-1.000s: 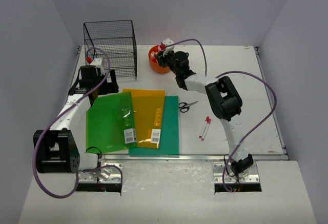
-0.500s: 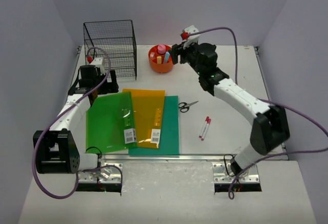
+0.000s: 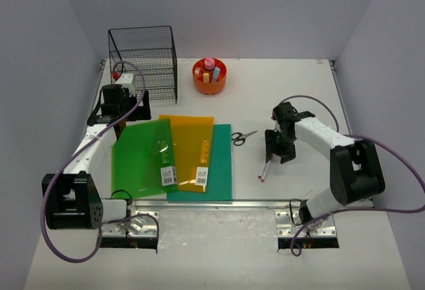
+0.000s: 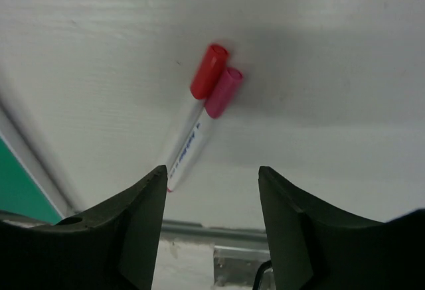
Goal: Organize the desk
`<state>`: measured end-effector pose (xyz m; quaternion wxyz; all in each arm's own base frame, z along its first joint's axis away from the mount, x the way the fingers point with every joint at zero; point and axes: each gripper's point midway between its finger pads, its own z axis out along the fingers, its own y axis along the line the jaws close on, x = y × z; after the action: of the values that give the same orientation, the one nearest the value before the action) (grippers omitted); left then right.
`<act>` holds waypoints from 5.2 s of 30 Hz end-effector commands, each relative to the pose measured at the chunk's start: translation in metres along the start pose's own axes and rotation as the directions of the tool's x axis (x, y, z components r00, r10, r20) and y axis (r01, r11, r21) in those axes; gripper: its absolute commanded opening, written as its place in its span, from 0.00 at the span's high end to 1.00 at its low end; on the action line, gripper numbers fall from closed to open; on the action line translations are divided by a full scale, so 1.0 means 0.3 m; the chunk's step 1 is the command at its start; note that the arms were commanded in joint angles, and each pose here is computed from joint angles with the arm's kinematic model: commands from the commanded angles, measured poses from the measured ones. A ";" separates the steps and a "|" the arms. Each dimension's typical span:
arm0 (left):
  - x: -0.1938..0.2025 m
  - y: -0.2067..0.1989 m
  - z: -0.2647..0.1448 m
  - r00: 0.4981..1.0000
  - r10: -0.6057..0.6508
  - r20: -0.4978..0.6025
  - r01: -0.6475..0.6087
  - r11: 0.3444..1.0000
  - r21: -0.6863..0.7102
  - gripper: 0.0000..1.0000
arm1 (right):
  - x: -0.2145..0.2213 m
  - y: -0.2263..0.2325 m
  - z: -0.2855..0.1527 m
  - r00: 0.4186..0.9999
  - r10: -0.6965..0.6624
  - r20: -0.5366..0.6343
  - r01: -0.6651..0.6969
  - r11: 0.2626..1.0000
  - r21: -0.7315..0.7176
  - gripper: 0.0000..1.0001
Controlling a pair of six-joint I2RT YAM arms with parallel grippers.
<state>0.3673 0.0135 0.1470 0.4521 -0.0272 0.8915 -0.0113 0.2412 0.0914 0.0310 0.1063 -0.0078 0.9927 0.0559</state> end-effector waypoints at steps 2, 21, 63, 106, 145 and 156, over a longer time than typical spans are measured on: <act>-0.063 0.013 -0.031 0.997 0.011 0.081 -0.009 1.000 -0.022 0.00 | 0.073 0.013 0.000 0.965 0.206 -0.164 -0.214 0.976 -0.034 0.41; 0.000 0.064 -0.100 0.997 -0.005 0.075 0.013 0.994 -0.112 0.00 | 0.083 -0.025 0.163 0.870 0.330 -0.366 -0.318 0.943 0.093 0.39; -0.065 0.027 -0.042 0.996 -0.023 0.088 0.028 0.998 -0.048 0.00 | -0.750 0.169 -0.181 0.850 0.046 0.525 0.111 0.958 -0.263 1.00; -0.102 0.017 -0.005 0.995 -0.061 0.085 0.064 0.997 -0.035 0.00 | -1.419 0.568 -0.179 0.443 0.067 0.894 0.342 0.909 -0.238 1.00; -0.131 0.018 0.011 0.994 -0.054 0.096 0.057 0.998 -0.035 0.00 | -0.909 0.573 -0.458 0.207 -0.396 0.895 0.839 0.542 0.046 0.33; -0.112 0.010 -0.035 0.992 -0.065 0.106 0.069 0.997 -0.026 0.00 | -0.381 0.508 -0.296 0.051 -0.786 0.617 0.990 -0.039 -0.132 0.73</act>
<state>0.3779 0.0182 0.1566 0.4632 -0.0587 0.8843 -0.0075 0.4041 0.2455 0.2241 0.4456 -0.5752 0.6501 0.2191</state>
